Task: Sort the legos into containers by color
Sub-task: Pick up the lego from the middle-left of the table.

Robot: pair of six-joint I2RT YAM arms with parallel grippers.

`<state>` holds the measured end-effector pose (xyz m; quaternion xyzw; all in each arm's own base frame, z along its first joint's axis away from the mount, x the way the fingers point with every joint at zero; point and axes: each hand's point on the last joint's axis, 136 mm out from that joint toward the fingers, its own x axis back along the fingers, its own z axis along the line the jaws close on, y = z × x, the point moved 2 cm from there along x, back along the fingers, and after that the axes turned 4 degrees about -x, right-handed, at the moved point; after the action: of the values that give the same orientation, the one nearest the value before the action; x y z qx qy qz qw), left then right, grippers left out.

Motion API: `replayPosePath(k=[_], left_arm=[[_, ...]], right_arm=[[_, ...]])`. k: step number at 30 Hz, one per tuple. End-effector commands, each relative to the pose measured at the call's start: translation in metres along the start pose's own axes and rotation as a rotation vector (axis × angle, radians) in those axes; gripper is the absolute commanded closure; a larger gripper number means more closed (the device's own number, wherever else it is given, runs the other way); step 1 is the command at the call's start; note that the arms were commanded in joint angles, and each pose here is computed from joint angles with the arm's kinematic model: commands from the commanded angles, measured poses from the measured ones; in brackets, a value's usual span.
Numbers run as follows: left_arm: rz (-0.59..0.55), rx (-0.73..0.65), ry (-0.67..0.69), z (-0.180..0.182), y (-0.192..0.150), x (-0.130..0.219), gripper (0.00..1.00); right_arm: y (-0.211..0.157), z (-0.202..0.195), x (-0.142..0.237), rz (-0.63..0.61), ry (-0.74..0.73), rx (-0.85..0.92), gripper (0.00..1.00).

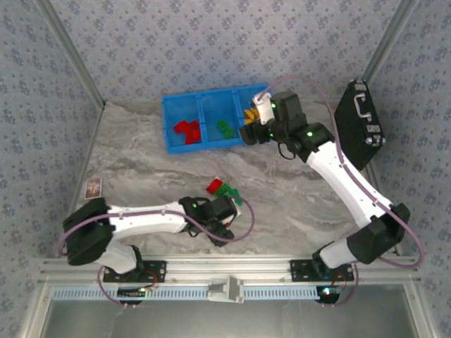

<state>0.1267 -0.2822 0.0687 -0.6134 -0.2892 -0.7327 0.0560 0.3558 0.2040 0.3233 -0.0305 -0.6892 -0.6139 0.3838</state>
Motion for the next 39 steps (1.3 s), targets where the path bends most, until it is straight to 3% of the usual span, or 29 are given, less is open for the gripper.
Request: replayPosePath(k=[1, 5, 9, 19, 24, 29, 34, 39], left_arm=[[0.028, 0.02, 0.085, 0.002, 0.005, -0.005, 0.17], [0.087, 0.028, 0.18, 0.011, -0.003, -0.013, 0.17], [0.103, 0.041, 0.182, 0.01, -0.007, -0.02, 0.19], [0.161, 0.036, 0.15, 0.005, -0.018, -0.033, 0.43], [0.171, 0.074, 0.146, 0.009, -0.023, -0.035, 0.63], [0.161, 0.1, 0.154, 0.016, -0.023, -0.032, 0.64], [0.12, 0.107, 0.175, 0.029, -0.007, -0.008, 0.65], [-0.088, 0.204, 0.21, 0.08, 0.032, 0.071, 0.65]], right_arm=[[-0.016, -0.015, 0.014, 0.031, -0.051, -0.049, 0.18], [-0.031, -0.018, 0.02, 0.045, -0.051, -0.073, 0.18], [-0.05, -0.02, 0.021, 0.071, -0.042, -0.102, 0.18], [-0.06, -0.021, 0.02, 0.095, -0.029, -0.127, 0.17], [-0.077, -0.016, 0.02, 0.15, -0.004, -0.147, 0.17], [-0.101, -0.01, 0.02, 0.214, 0.021, -0.174, 0.17], [-0.128, -0.002, 0.012, 0.276, 0.046, -0.212, 0.17], [-0.165, 0.01, -0.008, 0.348, 0.093, -0.256, 0.15]])
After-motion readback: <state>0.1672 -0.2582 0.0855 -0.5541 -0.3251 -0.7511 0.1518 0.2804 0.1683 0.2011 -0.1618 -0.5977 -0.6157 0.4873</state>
